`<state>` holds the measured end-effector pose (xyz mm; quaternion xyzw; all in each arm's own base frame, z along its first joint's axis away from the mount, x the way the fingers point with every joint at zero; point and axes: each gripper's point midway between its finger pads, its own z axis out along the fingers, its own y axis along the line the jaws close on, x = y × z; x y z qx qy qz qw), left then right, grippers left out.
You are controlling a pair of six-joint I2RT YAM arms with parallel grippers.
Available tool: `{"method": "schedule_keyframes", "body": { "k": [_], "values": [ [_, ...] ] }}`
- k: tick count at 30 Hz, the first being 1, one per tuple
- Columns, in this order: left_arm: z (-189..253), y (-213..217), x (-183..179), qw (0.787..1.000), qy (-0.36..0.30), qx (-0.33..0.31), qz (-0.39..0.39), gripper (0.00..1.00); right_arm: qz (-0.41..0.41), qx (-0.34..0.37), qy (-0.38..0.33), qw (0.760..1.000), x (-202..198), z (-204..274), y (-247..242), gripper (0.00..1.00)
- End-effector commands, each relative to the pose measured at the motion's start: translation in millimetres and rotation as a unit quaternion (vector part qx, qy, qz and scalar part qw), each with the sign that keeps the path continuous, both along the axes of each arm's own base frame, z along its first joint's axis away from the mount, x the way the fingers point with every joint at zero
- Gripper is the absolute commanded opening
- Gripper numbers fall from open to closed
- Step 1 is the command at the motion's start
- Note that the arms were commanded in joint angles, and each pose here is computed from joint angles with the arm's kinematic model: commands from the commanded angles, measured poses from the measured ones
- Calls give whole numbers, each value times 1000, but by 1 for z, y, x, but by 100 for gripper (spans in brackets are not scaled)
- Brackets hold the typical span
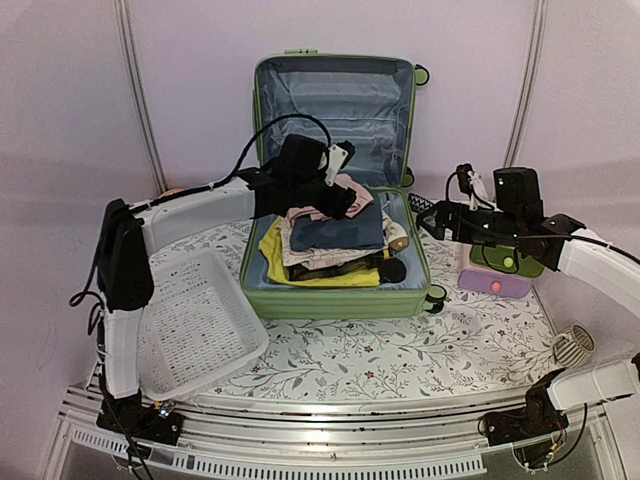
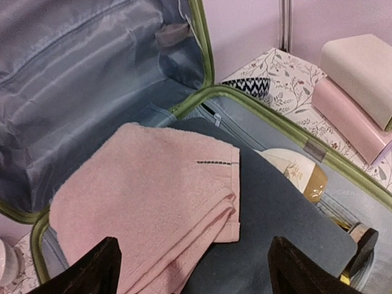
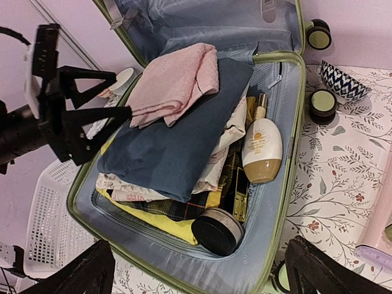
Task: Open, take out, and arrange the luggage
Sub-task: Move the bin to the center of the board.
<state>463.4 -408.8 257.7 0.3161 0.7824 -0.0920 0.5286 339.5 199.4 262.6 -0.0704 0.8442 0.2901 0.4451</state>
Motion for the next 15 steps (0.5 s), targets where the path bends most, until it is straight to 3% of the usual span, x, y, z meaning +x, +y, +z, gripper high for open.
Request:
{"method": "schedule_keyframes", "body": {
  "k": [1, 11, 15],
  "values": [
    [-20, -7, 13, 999, 6, 43, -9, 87, -5, -9, -17, 1000, 7, 10, -4, 99],
    [-43, -25, 30, 994, 12, 109, -13, 84, -5, -7, -14, 1000, 8, 6, -4, 99],
    [-45, -28, 24, 992, 17, 120, -24, 72, -4, -3, -13, 1000, 7, 6, -3, 99]
  ]
}}
